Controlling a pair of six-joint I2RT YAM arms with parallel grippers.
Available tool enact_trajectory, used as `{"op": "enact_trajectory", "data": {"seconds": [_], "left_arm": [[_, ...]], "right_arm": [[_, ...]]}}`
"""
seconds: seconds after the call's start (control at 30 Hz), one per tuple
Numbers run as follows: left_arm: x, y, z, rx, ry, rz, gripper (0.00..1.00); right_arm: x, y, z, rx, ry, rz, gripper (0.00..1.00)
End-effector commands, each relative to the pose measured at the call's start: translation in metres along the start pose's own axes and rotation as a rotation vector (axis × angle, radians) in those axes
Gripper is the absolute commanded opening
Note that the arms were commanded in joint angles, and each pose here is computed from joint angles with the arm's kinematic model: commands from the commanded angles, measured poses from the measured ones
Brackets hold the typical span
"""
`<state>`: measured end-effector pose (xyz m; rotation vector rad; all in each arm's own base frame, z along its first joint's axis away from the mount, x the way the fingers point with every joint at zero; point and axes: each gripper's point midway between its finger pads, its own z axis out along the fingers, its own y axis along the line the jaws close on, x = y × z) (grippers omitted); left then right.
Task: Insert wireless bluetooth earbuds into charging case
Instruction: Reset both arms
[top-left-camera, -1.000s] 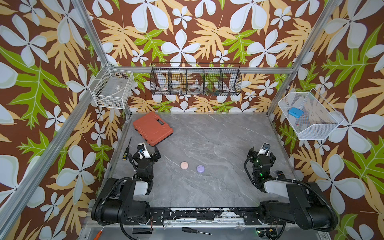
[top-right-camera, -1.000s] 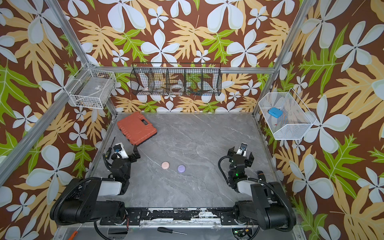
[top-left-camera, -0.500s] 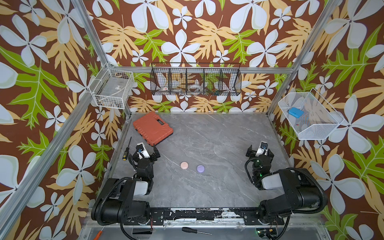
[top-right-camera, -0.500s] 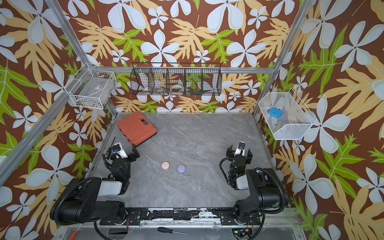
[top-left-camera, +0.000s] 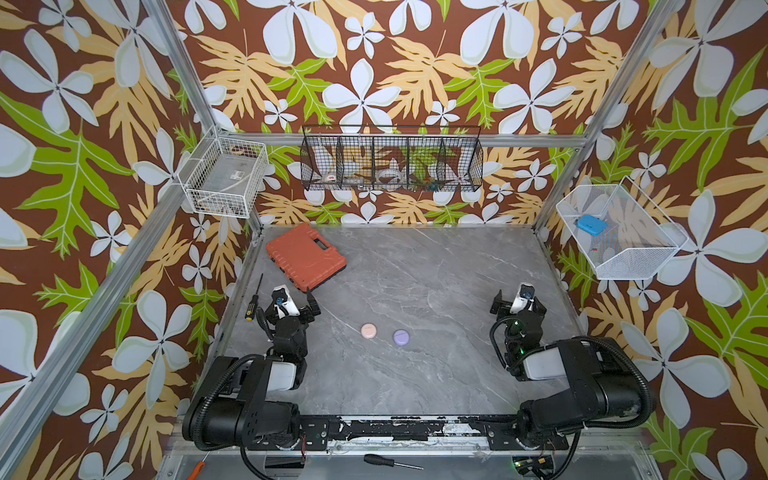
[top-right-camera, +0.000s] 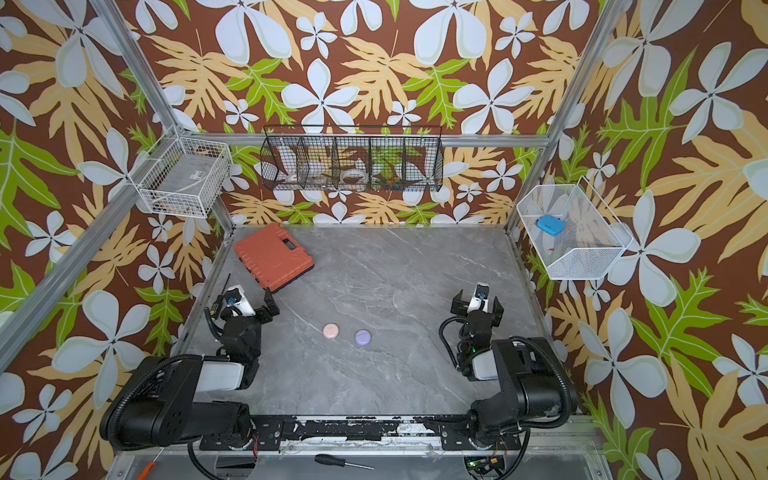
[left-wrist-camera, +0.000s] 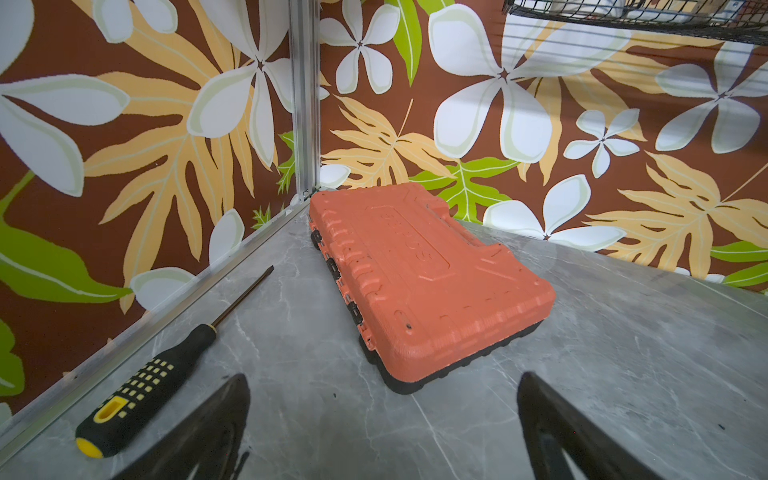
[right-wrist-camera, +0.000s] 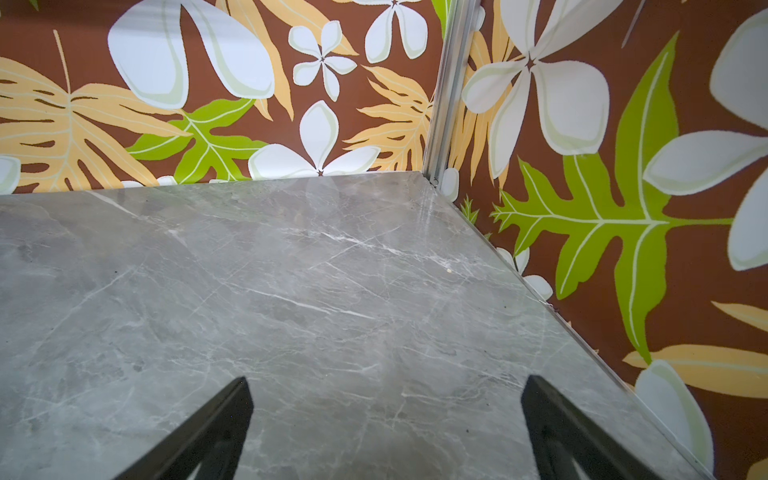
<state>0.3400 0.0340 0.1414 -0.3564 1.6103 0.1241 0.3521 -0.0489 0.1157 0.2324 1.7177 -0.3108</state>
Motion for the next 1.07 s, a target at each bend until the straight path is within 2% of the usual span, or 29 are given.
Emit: {"op": "enact_trajectory", "data": {"seconds": [0.0, 1.03], "left_arm": [[-0.0102, -0.0002, 0.0004, -0.003, -0.039, -0.013, 1.00], [-0.0103, -0.0001, 0.0004, -0.004, -0.039, -0.012, 1.00]], "right_arm": [[-0.0079, -0.0004, -0.0001, 0.002, -0.031, 0.021, 1.00], [-0.0082, -0.0003, -0.0006, 0.000, -0.033, 0.022, 1.00]]}}
